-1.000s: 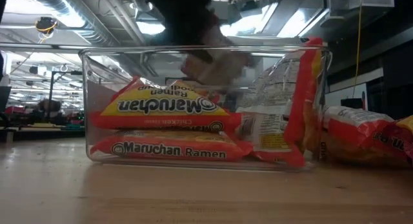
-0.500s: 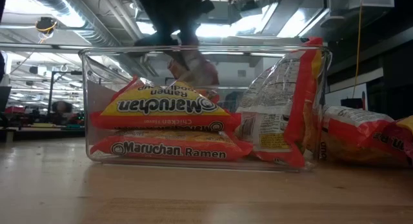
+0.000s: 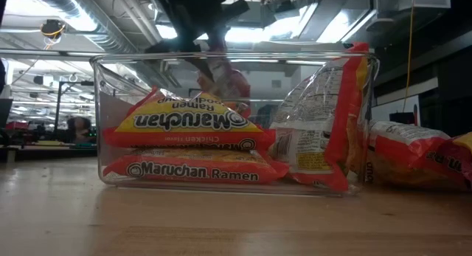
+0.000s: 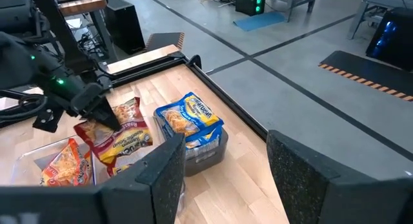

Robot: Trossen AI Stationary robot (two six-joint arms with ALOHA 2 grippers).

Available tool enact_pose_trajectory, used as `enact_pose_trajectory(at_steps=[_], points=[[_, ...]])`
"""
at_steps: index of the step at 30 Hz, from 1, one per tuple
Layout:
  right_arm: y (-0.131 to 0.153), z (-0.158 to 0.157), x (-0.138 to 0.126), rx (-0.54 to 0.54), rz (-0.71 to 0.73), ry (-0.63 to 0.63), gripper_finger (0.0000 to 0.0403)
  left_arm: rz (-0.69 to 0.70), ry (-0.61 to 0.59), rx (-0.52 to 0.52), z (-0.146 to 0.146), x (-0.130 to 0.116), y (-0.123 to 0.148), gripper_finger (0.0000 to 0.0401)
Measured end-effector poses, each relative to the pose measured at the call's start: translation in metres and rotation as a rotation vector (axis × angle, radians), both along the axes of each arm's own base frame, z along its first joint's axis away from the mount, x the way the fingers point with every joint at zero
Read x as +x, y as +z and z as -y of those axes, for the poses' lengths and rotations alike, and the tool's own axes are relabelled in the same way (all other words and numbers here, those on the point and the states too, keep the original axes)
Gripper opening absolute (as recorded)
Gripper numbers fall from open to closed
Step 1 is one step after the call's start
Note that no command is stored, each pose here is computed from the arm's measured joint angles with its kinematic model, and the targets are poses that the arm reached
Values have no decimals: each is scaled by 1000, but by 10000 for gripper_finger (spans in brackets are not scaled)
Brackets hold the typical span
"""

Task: Sort Maruchan noodles
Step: Put the top left red noodle pack into the top transparent bin

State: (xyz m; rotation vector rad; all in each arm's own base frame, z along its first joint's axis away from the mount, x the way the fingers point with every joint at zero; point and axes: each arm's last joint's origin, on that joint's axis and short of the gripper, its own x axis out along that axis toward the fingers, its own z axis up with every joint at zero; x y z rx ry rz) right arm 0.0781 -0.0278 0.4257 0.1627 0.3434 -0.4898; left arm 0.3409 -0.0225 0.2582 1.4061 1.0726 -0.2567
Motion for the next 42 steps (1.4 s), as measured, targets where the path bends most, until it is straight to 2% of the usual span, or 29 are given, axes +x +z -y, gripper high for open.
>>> enact_pose_trajectory(at_steps=[11, 20, 24, 34, 42], points=[[0, 0, 0, -1, 0, -1, 202, -23, -42, -27, -17, 2, -1, 90], [0, 0, 0, -1, 0, -1, 202, -141, -62, 34, -21, -9, -30, 90], [0, 0, 0, -1, 0, -1, 202, -128, -54, 33, -21, -11, -38, 90], [0, 0, 0, -2, 0, -1, 202, -156, -127, 41, -19, -11, -40, 90], [-2, 0, -1, 4, -19, -1, 202, -150, -134, 55, -17, -10, -39, 104]])
